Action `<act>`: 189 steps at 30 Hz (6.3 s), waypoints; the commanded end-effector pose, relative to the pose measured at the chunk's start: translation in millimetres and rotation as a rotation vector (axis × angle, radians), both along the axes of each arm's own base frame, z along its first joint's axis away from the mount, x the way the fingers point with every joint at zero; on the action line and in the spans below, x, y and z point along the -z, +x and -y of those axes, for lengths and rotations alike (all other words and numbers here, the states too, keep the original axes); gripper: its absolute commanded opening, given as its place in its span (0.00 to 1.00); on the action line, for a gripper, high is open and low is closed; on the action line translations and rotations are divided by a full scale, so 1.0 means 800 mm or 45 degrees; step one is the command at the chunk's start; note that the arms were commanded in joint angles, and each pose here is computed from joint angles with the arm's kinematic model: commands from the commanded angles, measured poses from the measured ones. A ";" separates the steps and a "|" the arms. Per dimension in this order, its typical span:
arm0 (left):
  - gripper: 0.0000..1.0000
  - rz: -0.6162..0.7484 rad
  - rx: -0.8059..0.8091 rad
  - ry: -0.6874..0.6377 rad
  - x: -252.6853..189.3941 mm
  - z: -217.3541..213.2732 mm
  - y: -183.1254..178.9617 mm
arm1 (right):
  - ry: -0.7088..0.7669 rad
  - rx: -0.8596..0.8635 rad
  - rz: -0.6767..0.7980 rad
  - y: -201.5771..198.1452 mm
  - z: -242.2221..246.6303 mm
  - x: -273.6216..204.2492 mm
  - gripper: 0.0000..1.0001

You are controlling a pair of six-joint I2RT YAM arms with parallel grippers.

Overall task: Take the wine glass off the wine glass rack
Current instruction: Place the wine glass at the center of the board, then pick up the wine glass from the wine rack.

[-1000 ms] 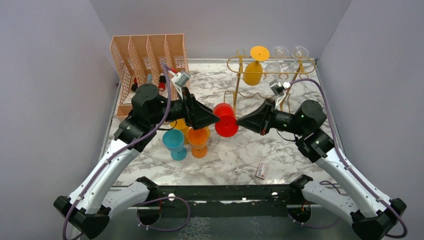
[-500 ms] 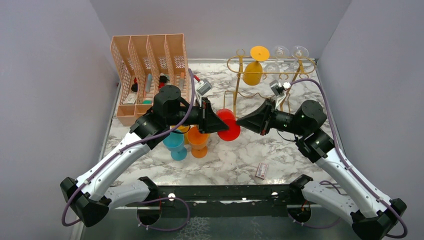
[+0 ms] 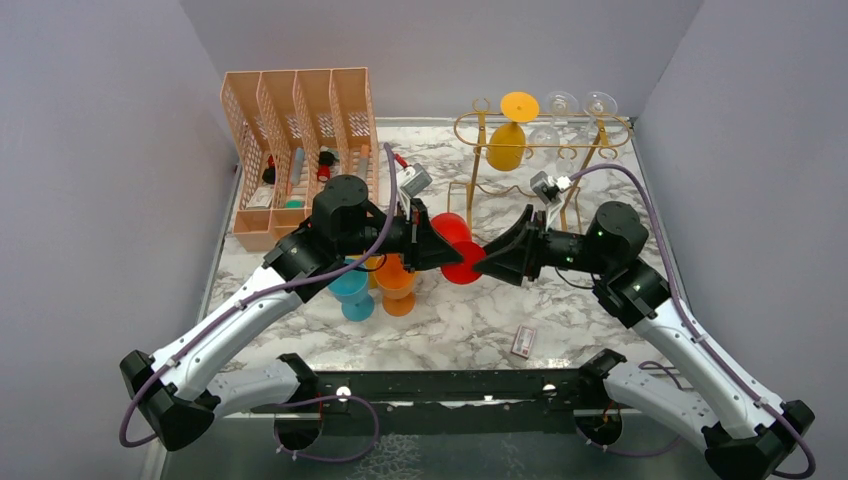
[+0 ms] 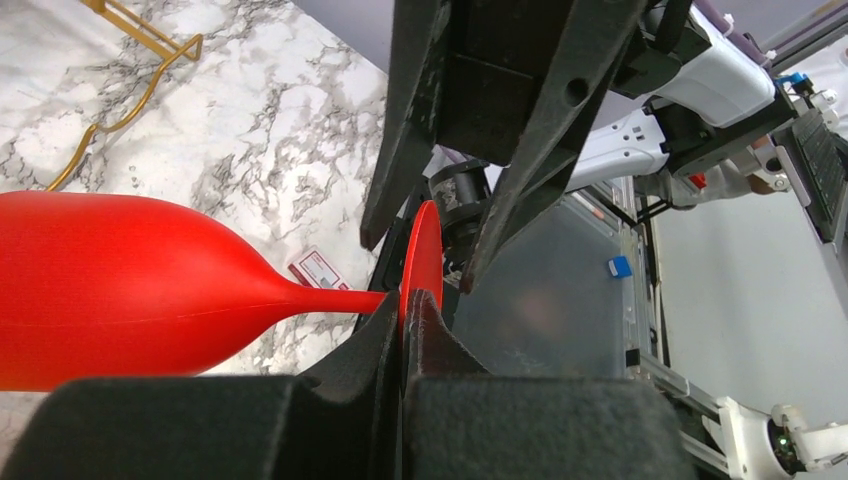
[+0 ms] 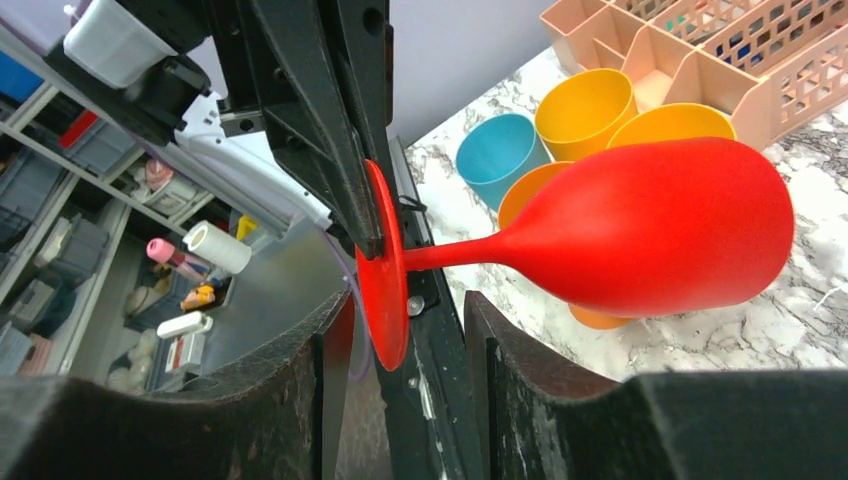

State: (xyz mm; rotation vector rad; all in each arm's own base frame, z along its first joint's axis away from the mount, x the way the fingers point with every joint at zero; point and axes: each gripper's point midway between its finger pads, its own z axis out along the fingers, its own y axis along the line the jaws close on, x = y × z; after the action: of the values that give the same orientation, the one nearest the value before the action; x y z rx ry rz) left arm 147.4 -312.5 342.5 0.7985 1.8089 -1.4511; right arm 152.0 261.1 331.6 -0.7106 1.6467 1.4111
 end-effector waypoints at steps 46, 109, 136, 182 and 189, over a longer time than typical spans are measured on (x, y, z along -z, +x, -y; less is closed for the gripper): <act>0.83 -0.055 0.222 -0.035 0.007 -0.017 0.010 | 0.014 -0.557 1.081 -0.101 0.028 0.139 0.01; 0.00 0.385 -0.483 0.875 0.160 0.042 0.110 | -0.351 1.426 -0.207 0.108 0.192 0.150 0.84; 0.13 0.413 -0.706 0.961 0.218 0.026 0.145 | -0.254 1.389 -0.307 0.089 0.188 0.151 0.85; 0.88 0.226 -1.059 0.511 0.074 -0.109 0.165 | -0.361 1.163 0.280 0.210 0.106 -0.140 0.91; 0.99 0.239 -1.187 0.495 0.065 -0.157 0.161 | -0.216 1.093 -0.012 0.270 0.127 -0.141 0.86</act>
State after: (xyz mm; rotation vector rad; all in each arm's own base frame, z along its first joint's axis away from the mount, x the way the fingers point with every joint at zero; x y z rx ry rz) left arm 284.9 -202.5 282.7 0.2029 1.9548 -0.4141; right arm 361.6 175.9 450.7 -0.1332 1.6899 0.4971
